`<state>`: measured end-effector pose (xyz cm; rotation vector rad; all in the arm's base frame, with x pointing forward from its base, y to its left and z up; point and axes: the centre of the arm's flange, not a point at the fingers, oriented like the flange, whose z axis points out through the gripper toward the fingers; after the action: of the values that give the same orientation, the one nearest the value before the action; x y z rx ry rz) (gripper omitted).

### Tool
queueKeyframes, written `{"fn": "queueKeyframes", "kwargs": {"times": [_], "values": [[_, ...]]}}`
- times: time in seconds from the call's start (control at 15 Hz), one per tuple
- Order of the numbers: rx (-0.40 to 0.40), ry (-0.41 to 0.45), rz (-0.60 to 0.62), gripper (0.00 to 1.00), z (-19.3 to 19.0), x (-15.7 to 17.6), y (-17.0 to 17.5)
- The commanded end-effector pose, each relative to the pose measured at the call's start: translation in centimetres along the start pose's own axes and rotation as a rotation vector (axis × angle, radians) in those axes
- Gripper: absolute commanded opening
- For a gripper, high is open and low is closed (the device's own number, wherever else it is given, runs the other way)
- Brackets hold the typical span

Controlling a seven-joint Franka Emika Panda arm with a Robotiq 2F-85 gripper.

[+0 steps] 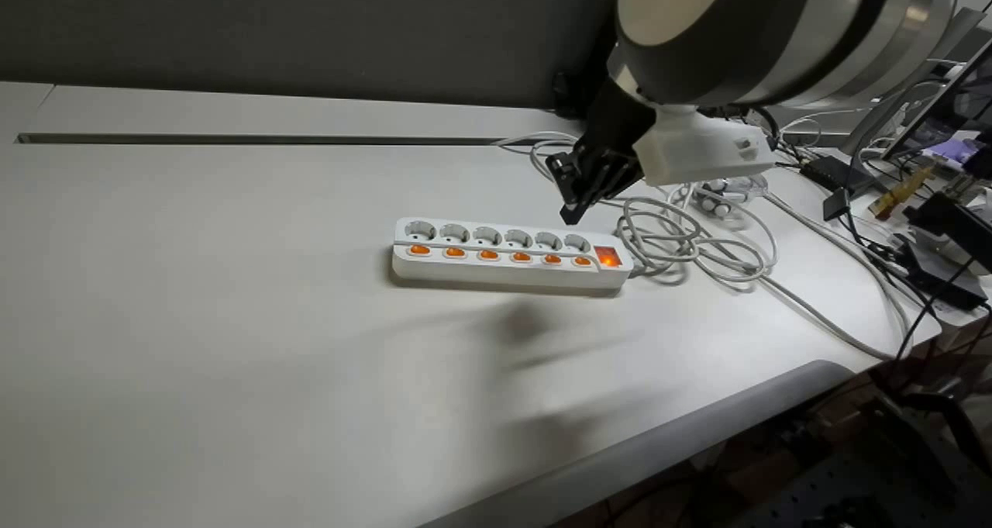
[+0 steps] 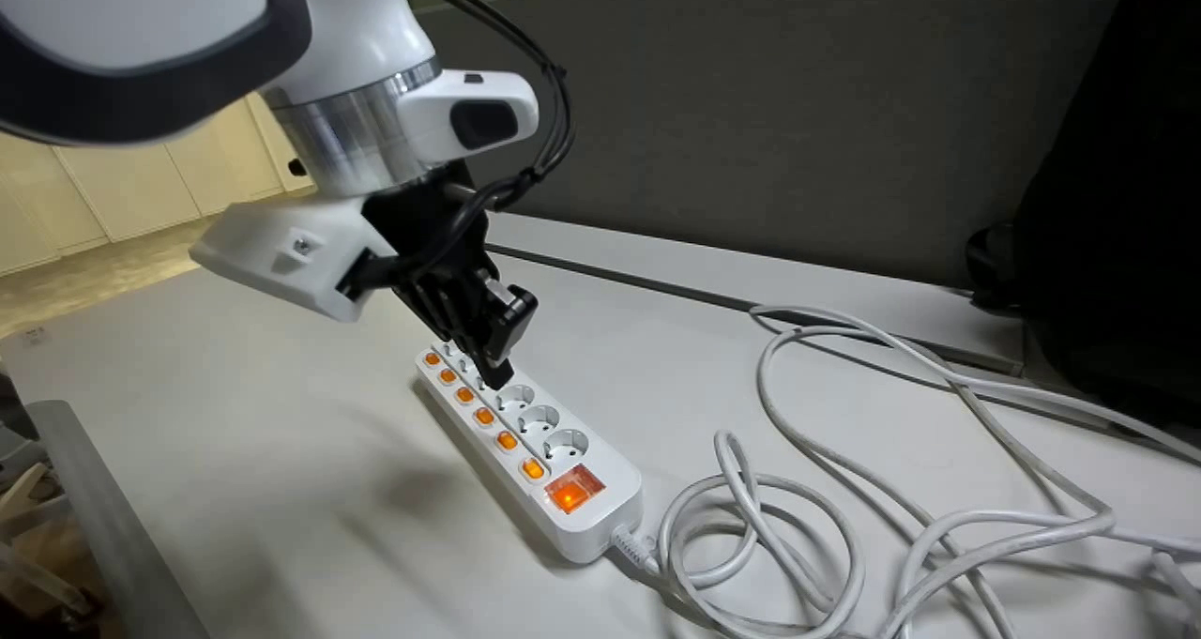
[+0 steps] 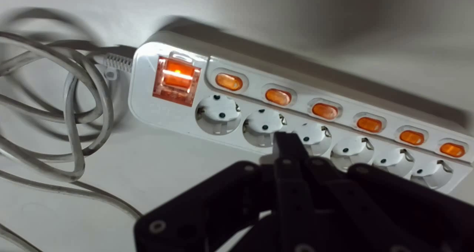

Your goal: Turn on the third switch from the right on the extension cord

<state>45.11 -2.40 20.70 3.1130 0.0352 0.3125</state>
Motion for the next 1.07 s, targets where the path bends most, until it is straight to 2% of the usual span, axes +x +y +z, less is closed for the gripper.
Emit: {"fn": "queueKeyframes", "kwargs": {"times": [0.0, 1.0], "values": [[-0.005, 0.017, -0.001, 0.0, 1.1, -1.0, -0.2], [-0.01, -0.019, 0.017, 0.0, 5.0, -2.3, -0.7]]}}
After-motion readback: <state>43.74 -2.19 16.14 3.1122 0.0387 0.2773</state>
